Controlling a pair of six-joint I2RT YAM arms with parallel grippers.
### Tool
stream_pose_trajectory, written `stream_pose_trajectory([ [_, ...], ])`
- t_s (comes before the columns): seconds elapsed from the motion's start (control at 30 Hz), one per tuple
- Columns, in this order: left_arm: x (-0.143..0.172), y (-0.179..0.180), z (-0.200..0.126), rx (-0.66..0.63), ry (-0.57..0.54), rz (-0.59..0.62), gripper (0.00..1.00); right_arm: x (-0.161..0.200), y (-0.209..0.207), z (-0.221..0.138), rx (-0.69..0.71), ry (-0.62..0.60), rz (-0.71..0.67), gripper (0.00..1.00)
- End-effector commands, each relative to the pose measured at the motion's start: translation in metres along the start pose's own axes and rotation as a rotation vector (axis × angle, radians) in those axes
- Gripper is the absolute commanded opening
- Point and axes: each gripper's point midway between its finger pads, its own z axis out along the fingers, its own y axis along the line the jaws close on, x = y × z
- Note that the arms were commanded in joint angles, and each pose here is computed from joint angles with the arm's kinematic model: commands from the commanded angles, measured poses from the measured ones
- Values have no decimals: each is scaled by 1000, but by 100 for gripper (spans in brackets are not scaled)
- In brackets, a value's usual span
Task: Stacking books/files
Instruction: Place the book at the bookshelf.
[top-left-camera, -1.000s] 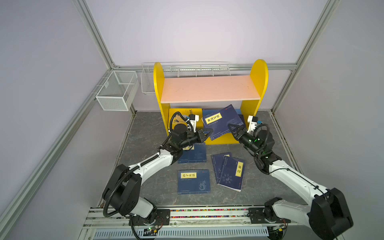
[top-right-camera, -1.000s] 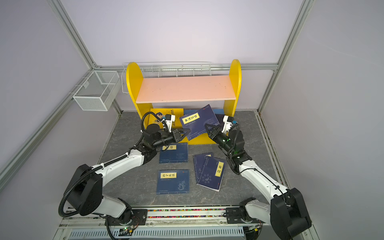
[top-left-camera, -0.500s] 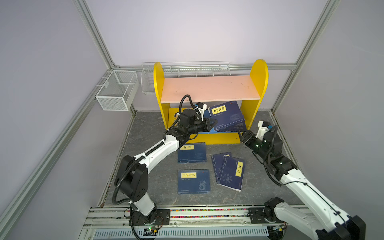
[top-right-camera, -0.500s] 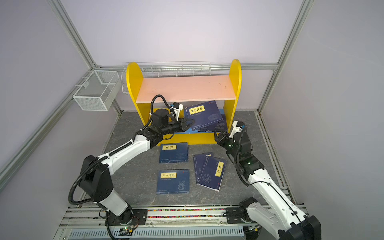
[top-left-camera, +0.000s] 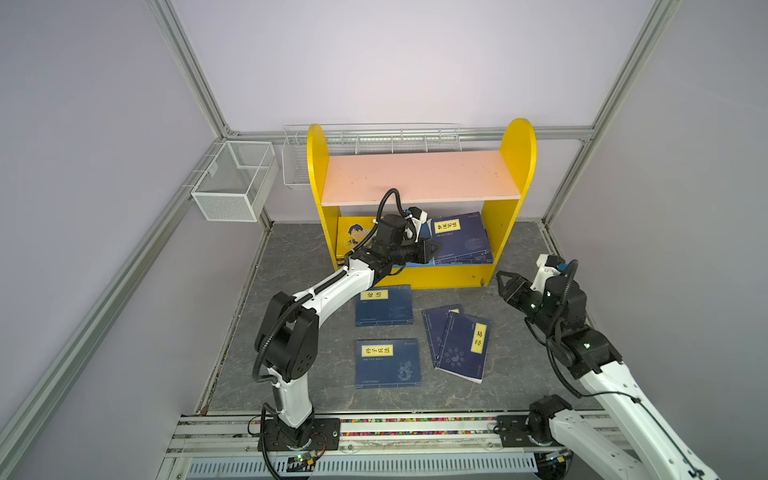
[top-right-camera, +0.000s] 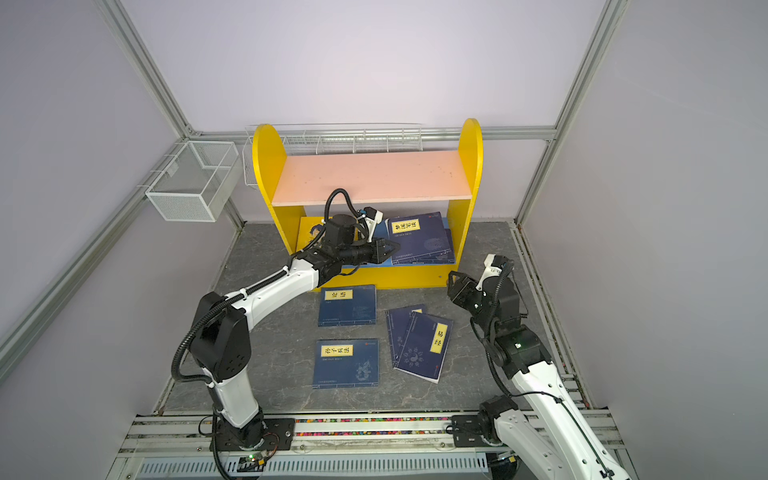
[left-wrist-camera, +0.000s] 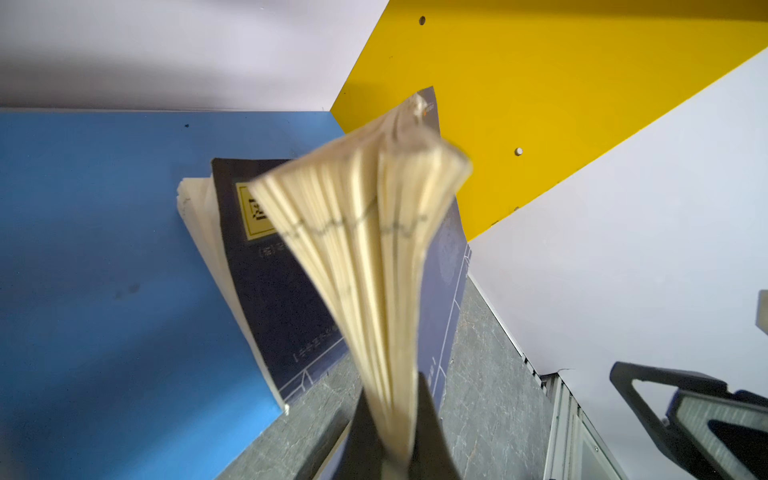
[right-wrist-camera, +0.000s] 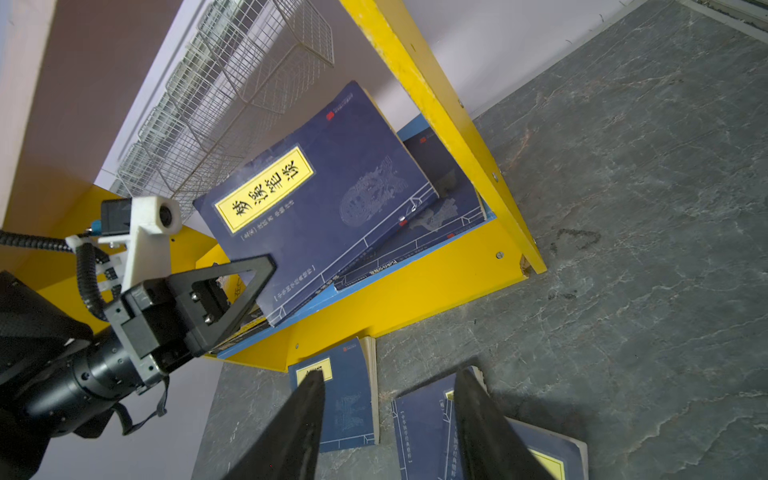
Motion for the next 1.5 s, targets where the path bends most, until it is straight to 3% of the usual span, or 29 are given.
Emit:
stream_pose_trajectory([
  [0.0, -18, -2, 9, 18, -42, 27, 0, 0, 1, -2, -2, 11, -22, 54],
  [0.5, -11, 28, 40, -105, 88, 54, 0, 5, -2, -2, 2, 30, -31, 54],
  [0.53, -11, 29, 41, -107, 91, 55, 2, 5, -1, -2, 2, 30, -31, 54],
  [0.63, -10, 35, 43, -132, 100, 49, 40, 5, -3, -1, 6, 31, -29, 54],
  [0.97, -38, 48, 32, -279, 8, 75, 69, 7, -2, 3, 9, 48, -35, 54],
  [1.17, -39, 67, 29, -385, 4, 43, 75, 8, -2, 6, 20, 56, -47, 54],
  [1.47, -33, 84, 33, -447, -4, -7, 74, 14, -1, 15, 28, 86, -59, 54],
])
